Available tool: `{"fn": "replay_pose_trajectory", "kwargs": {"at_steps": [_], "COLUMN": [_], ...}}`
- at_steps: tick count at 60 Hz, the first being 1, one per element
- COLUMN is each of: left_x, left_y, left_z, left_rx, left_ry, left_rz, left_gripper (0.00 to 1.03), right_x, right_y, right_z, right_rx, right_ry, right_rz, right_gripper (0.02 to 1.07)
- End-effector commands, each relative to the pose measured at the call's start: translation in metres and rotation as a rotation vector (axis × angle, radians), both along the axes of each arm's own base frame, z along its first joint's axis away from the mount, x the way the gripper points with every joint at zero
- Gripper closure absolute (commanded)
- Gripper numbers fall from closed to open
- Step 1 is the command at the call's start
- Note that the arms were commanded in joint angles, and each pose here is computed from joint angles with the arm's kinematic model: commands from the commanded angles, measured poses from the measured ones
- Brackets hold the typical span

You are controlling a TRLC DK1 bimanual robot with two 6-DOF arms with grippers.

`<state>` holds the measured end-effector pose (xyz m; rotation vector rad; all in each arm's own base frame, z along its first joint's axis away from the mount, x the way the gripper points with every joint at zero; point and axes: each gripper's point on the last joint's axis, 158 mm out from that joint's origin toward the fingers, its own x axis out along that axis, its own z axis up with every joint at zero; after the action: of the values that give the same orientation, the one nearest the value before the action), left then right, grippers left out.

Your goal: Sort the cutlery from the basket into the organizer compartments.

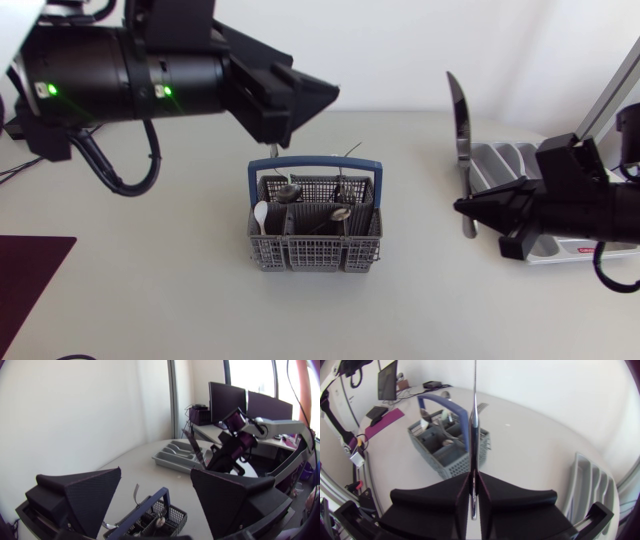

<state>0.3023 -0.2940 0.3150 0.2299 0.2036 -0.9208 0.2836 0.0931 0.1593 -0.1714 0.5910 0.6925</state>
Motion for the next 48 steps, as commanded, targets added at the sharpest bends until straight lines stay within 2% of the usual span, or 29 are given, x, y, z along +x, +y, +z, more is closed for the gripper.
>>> {"fn": "replay_pose_trajectory", "kwargs": {"at_steps": [1, 19, 29, 48], "left_x": [-0.004, -0.005, -0.007, -0.007], "left_y": [-0.003, -0.013, -0.018, -0.017], "left_z": [-0.038, -0.108, -0.132, -0.152], "left_rx": [0.108, 0.379, 0.456, 0.493], "left_ry": [0.005, -0.047, -0.049, -0.019], "left_rz": [-0.012, 0.012, 0.005, 0.0], "left_gripper": [0.06, 0.07, 0.09, 0.09], "right_x": [0.008, 0.049, 0.072, 0.118], "right_y": [-0.032, -0.165, -0.231, -0.344], "right_z": [-0.012, -0.028, -0.041, -0.064], "right_rx": [-0.045, -0.127, -0.186, -0.241], "right_ry": [-0.004, 0.029, 0.052, 0.125], "right_rz": [-0.065, -0.372, -0.502, -0.694], "right_gripper": [1.01, 1.01, 1.01, 1.01]}}
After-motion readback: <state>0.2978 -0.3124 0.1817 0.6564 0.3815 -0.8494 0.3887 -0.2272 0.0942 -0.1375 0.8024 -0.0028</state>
